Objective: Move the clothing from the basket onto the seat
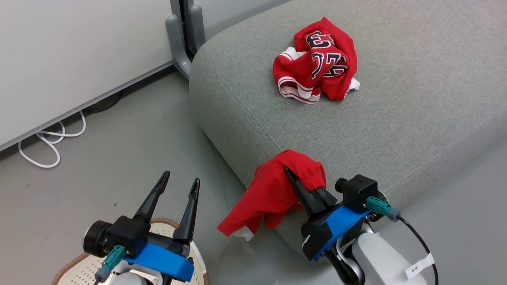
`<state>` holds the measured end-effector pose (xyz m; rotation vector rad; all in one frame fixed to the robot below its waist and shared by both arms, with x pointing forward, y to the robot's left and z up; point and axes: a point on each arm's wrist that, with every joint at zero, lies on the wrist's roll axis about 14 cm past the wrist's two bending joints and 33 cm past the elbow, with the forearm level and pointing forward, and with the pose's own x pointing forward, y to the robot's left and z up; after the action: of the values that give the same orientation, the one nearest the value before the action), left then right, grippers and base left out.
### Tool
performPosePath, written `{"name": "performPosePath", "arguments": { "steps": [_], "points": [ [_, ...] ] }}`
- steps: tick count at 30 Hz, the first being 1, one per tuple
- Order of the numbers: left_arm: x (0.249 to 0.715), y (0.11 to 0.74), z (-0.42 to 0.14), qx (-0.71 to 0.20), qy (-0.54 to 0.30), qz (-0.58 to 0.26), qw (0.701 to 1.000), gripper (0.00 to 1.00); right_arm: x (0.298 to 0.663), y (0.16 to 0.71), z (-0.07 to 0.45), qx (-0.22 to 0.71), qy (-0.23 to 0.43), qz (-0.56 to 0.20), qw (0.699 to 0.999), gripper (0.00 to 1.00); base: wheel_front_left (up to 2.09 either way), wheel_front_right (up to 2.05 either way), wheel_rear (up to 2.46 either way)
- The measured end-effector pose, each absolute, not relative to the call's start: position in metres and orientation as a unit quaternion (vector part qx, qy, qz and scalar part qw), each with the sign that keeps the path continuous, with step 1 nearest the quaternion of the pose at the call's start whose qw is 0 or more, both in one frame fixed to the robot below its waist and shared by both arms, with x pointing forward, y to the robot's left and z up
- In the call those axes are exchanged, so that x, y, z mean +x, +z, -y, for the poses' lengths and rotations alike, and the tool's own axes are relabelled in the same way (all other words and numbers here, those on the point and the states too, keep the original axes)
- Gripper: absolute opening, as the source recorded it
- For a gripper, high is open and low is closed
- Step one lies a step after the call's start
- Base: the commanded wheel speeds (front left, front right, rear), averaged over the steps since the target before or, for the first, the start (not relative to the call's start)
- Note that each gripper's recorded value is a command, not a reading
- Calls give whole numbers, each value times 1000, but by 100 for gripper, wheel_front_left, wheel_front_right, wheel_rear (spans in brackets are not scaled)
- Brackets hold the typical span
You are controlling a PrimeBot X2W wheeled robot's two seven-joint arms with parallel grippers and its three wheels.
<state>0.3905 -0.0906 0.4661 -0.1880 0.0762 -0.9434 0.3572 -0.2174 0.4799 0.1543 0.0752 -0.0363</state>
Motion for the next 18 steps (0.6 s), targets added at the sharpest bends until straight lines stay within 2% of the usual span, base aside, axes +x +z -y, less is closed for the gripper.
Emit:
{"name": "performPosePath", "arguments": {
  "steps": [4, 8, 9, 18],
  "points": [
    [394, 463, 90, -92, -453, -38, 886, 100, 362, 482, 224, 84, -27, -34, 995, 0, 0, 0, 0],
    [400, 456, 89, -92, -453, -42, 886, 100, 385, 510, 244, 76, -42, 4, 996, 0, 0, 0, 0],
    [410, 440, 86, -96, -455, -50, 884, 100, 429, 569, 277, 40, -58, 65, 995, 0, 0, 0, 0],
    [437, 415, 81, -97, -461, -47, 881, 100, 481, 663, 355, -75, -111, 118, 984, 0, 0, 0, 0]
  ]
}}
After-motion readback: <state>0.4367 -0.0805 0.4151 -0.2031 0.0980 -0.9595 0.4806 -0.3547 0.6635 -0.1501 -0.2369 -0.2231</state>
